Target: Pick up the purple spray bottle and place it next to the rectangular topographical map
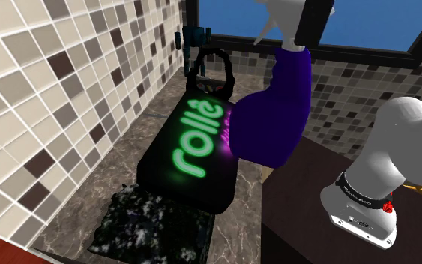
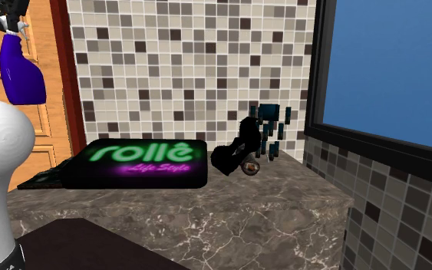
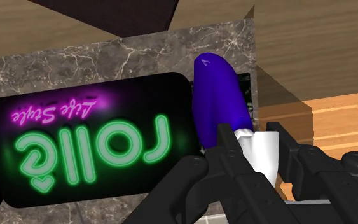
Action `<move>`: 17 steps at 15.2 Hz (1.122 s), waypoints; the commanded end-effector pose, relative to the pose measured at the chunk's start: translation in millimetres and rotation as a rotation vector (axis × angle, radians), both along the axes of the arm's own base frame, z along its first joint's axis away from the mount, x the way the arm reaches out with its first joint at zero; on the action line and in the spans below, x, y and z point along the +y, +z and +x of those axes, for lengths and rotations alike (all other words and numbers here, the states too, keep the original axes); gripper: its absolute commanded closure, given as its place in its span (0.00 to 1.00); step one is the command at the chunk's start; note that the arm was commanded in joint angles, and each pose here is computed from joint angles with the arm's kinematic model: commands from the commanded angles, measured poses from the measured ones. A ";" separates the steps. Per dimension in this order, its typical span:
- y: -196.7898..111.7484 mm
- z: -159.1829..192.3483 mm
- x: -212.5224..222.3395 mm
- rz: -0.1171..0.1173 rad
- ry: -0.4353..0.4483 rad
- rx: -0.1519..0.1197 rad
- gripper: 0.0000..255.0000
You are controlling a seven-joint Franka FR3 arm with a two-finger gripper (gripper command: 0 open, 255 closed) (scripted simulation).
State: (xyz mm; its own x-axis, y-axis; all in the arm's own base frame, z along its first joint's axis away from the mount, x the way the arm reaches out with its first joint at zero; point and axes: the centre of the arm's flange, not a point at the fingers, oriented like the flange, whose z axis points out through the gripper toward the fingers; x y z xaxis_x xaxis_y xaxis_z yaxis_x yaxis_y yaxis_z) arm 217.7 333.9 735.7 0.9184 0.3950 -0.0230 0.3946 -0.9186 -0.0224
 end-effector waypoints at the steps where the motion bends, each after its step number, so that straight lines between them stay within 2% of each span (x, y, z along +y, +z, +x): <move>1: 1.8 -13.2 23.3 0.001 -0.001 0.000 1.00; 11: 2.1 -75.8 133.8 0.001 -0.001 0.000 1.00; 17: -29.5 -75.8 133.8 0.001 -0.001 0.000 1.00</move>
State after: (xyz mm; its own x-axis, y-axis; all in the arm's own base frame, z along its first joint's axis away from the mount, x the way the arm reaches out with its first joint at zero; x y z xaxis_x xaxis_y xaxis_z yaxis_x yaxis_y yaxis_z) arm 143.1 466.7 710.7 0.9187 0.3942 -0.0232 0.3937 -0.9189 -0.0228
